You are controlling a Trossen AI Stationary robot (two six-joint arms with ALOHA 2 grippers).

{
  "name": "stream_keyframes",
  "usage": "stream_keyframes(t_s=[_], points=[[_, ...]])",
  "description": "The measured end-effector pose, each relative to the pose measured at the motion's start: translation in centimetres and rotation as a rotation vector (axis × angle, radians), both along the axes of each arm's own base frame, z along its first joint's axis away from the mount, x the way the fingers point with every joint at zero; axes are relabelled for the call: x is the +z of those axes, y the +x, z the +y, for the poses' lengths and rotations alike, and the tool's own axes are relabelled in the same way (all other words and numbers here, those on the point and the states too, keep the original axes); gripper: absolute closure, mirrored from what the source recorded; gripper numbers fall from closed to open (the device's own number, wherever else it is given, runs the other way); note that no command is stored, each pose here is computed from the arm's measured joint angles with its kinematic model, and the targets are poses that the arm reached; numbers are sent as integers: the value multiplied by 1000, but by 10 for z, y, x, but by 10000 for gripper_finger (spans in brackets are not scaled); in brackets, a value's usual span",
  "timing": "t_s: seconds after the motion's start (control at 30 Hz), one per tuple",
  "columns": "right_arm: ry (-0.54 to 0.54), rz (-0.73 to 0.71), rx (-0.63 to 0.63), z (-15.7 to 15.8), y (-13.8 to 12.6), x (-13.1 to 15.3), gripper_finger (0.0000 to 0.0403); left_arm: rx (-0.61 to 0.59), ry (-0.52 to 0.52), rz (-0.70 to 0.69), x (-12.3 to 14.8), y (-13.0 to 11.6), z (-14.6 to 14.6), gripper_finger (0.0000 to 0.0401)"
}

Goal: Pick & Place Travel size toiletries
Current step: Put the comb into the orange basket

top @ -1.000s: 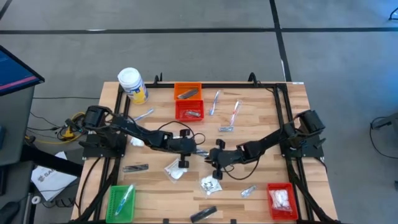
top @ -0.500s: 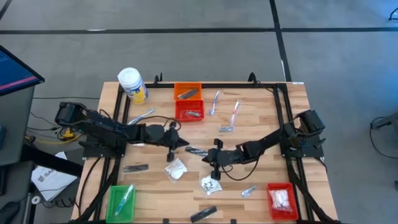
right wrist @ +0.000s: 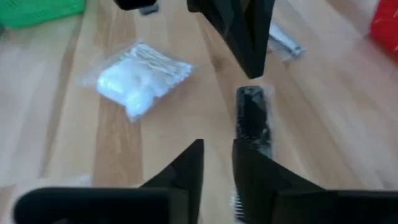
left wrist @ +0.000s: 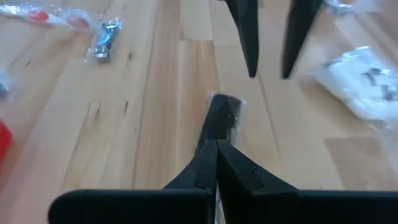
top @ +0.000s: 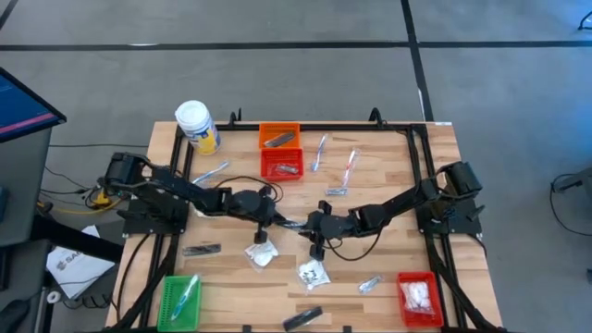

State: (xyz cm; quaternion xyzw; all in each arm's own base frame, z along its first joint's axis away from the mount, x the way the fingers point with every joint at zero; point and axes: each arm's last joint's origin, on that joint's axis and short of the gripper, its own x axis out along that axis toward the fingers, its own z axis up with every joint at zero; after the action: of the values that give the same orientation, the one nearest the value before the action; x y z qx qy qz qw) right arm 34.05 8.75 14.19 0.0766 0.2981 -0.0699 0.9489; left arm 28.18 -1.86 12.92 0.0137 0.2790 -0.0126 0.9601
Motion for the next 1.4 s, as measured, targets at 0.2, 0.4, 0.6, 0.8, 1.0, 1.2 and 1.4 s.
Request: stream_keyframes(t_s=[0.2,0.4,0.6,0.8,1.0,1.2,1.4], points=[[-169,1,101,14,-4,1,272,-14,5,26,-8,16,3,401],[-185,27,119,17,-7,-2,256,-2,-5,63,-17,23,10,401],[-186,44,109,15,-7,-3,254,15,-25,152,-28,27,17,401],[-173,46,91,12,-6,-3,252,37,-36,186,-32,28,21,401],[-172,76,67,7,1,-19,249,66,-73,192,-32,28,21,401],[-203,166,57,4,11,-39,234,66,-72,200,-32,28,21,401],[-278,261,19,10,29,-38,215,66,-71,206,-32,28,21,401]])
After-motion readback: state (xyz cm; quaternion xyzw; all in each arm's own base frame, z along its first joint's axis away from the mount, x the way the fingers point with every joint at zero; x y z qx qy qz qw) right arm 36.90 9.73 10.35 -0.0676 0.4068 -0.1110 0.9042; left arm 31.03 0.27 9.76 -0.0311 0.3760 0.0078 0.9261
